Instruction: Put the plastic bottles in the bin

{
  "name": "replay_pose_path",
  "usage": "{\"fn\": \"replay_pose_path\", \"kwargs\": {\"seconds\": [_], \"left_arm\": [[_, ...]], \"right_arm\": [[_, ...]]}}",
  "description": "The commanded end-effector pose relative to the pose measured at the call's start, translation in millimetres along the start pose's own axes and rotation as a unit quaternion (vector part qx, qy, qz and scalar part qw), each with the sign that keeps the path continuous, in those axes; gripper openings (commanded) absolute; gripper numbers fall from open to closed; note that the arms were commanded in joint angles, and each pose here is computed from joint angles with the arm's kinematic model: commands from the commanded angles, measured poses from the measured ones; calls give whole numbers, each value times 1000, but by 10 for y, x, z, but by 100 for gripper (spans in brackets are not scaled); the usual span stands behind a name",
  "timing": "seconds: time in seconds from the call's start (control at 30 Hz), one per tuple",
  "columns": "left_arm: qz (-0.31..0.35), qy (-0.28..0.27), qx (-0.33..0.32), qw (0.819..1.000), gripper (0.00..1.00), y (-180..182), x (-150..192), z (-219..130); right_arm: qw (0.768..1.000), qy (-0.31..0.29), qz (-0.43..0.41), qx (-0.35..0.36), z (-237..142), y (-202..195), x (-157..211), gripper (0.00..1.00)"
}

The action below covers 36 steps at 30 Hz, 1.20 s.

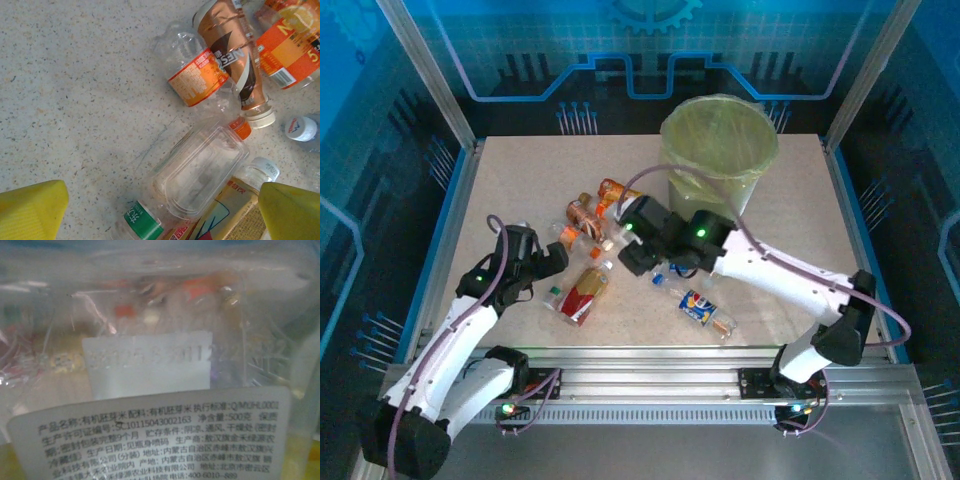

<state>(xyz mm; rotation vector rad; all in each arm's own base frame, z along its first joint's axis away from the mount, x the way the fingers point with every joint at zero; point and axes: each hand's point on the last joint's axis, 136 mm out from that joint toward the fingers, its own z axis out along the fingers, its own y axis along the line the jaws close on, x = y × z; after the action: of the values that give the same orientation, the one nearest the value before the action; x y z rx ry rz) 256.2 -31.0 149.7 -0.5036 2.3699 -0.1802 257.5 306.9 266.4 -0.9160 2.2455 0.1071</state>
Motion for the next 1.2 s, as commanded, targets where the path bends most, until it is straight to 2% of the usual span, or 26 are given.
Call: {"fn": "replay_pose_path", "kwargs": {"seconds": [0.0, 0.23, 0.43, 0.67, 0.83, 1.17], "left_arm": [[1, -32, 11, 999, 99, -42, -161, -80], [-14, -74, 48, 996, 99, -161, -316, -149], [-18, -105, 77, 991, 99, -267, -449, -214], [-14, -131, 87, 987, 99, -292, -522, -235], [-15, -146, 95, 985, 99, -298, -546, -254], [-9, -153, 98, 983, 99, -308, -561, -252]], "right_arm": [[996, -78, -4, 43, -348, -395, -460, 54], [982, -153, 50, 94, -537, -1262, -1133, 51], [973, -156, 89, 142, -391, -1905, -1376, 51], [974, -98, 131, 159, 68, -2442, -1201, 51], [976, -48, 156, 142, 356, -2600, -928, 54], [976, 43, 194, 90, 691, -2711, -333, 59]]}}
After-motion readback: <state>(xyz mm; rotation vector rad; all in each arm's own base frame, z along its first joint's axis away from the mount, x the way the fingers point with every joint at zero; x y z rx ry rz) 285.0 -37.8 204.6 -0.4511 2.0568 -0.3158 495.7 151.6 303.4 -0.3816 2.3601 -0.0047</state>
